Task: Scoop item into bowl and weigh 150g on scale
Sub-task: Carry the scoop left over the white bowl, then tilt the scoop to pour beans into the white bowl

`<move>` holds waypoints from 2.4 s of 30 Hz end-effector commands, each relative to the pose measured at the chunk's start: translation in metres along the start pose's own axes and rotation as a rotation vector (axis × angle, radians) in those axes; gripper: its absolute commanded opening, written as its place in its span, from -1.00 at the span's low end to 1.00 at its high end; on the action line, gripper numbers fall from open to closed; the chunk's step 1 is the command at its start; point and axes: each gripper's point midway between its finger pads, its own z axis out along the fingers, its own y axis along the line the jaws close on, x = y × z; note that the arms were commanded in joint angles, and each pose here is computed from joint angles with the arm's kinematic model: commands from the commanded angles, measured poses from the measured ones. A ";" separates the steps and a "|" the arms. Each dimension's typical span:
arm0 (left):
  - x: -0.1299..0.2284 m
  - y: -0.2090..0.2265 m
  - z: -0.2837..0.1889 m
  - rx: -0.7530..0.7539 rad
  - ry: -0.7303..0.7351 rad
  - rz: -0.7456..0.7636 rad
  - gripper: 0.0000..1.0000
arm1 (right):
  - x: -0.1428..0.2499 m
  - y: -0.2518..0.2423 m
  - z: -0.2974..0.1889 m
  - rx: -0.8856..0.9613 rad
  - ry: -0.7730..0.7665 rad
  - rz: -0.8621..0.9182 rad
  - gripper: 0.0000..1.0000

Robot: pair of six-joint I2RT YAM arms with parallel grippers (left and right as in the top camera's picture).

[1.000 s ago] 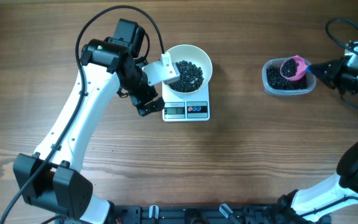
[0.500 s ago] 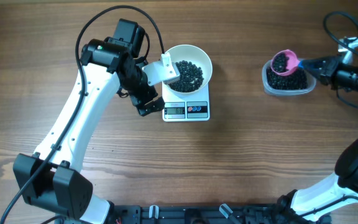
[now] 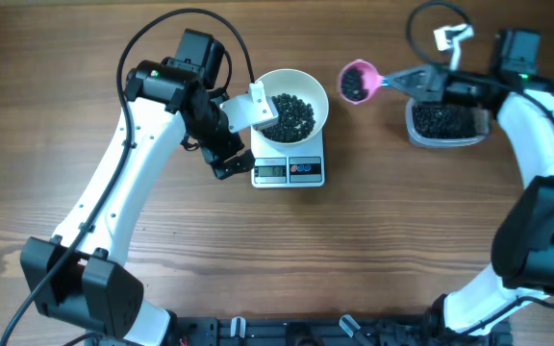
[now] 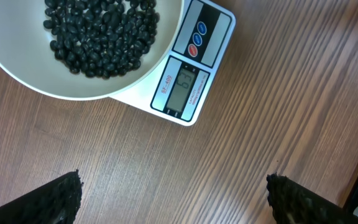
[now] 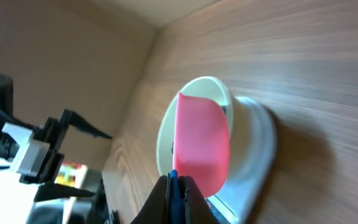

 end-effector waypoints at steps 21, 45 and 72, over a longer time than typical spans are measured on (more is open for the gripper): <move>0.003 0.001 0.005 0.012 0.010 0.003 1.00 | -0.015 0.093 0.066 0.305 -0.017 -0.522 -0.91; 0.003 0.001 0.005 0.012 0.010 0.003 1.00 | 0.001 0.105 0.085 0.562 0.058 -0.832 -0.91; 0.003 0.001 0.005 0.012 0.010 0.003 1.00 | 0.028 0.109 0.098 0.430 0.214 -1.070 -0.91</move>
